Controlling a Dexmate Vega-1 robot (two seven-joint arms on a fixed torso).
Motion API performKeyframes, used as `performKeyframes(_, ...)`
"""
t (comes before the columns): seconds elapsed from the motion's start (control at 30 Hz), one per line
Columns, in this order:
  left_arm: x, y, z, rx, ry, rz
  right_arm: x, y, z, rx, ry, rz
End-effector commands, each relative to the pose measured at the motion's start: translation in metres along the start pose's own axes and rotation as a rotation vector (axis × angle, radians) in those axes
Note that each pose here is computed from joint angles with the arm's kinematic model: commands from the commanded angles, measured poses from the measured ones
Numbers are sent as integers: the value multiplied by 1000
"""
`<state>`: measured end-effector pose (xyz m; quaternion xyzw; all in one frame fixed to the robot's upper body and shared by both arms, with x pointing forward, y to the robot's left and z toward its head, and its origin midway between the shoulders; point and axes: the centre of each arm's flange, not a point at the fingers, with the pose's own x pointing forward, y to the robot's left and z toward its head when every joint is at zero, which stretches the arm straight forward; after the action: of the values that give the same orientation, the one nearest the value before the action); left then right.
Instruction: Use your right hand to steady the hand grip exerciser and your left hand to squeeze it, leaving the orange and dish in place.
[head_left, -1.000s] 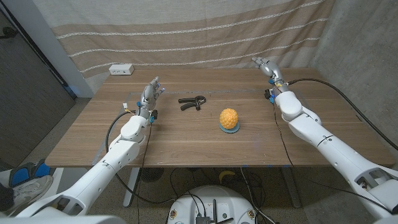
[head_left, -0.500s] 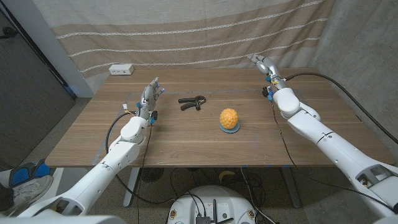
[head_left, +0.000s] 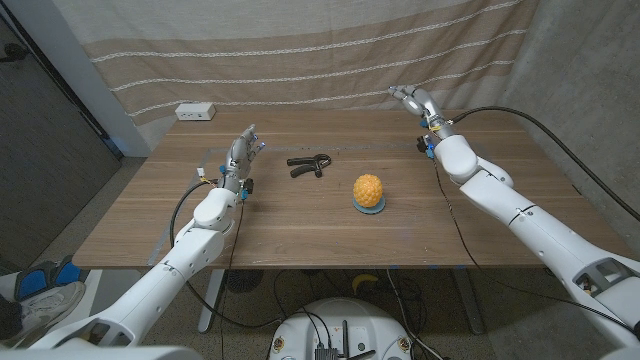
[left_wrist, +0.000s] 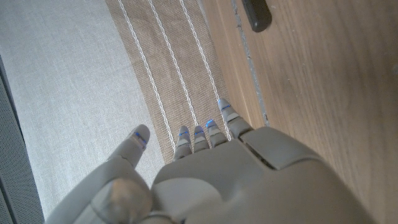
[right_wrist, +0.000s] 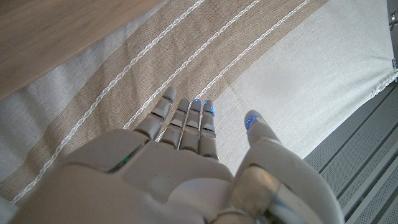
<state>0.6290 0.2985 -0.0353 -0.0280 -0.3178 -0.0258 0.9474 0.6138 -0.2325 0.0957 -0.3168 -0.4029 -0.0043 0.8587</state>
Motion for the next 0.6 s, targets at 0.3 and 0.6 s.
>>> performKeyframes(0.3, -2, -4, 1, 2, 1, -10, 14, 10, 20, -154, 39, 107)
performKeyframes(0.6, 0, -5, -1, 5, 7, -16, 19, 15, 25, -206, 47, 138)
